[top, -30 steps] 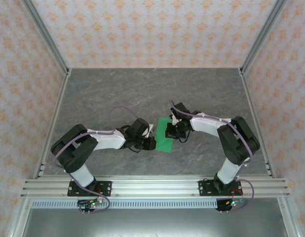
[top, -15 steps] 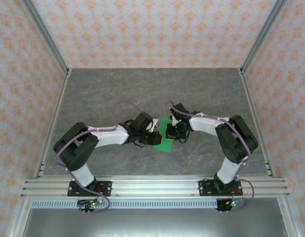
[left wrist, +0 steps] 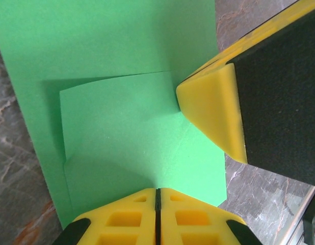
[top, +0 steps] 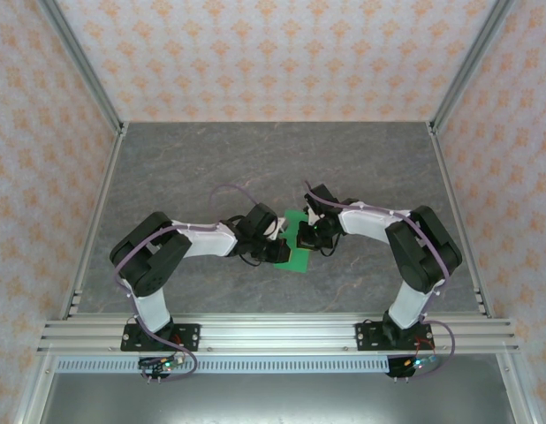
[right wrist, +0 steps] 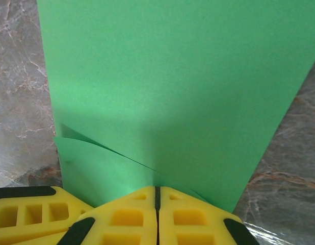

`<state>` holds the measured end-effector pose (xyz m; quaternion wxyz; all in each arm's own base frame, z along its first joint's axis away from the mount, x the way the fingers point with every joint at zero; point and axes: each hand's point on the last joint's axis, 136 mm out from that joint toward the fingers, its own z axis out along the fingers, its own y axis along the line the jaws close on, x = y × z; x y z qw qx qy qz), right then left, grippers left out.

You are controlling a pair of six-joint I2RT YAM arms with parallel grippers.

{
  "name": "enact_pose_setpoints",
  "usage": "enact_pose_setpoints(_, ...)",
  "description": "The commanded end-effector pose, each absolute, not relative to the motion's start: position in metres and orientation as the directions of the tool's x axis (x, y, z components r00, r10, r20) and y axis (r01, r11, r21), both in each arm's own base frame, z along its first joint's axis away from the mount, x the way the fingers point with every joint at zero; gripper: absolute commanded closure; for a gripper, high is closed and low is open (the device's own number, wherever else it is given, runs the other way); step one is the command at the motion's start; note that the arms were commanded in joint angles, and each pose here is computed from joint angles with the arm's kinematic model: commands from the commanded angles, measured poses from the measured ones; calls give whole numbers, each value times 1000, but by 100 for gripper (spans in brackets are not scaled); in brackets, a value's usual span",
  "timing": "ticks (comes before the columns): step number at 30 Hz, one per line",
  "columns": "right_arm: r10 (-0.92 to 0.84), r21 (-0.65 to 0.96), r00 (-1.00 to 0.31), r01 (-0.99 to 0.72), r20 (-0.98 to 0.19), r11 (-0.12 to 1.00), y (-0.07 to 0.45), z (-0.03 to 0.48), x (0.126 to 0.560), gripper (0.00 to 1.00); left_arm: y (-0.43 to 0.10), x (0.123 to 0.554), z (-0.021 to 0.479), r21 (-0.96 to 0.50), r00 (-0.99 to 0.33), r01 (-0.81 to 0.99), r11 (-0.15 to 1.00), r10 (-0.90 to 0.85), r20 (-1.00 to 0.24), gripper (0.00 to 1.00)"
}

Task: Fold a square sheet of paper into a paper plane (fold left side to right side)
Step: Fold the triangle a second time at the center of the table.

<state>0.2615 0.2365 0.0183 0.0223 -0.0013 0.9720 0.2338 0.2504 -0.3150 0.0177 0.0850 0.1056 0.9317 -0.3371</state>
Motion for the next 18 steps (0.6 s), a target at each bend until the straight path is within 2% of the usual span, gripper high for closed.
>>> enact_pose_setpoints(1, 8, 317, -1000, 9, 5, 948, 211, -4, 249, 92, -304, 239, 5, -572, -967, 244, 783, 156, -200, 92)
enact_pose_setpoints(18, 5, 288, -1000, 7, 10, 958, 206, -6, 248, 92, -261, 197, -16, -512, -974, 226, 829, 176, -145, 92)
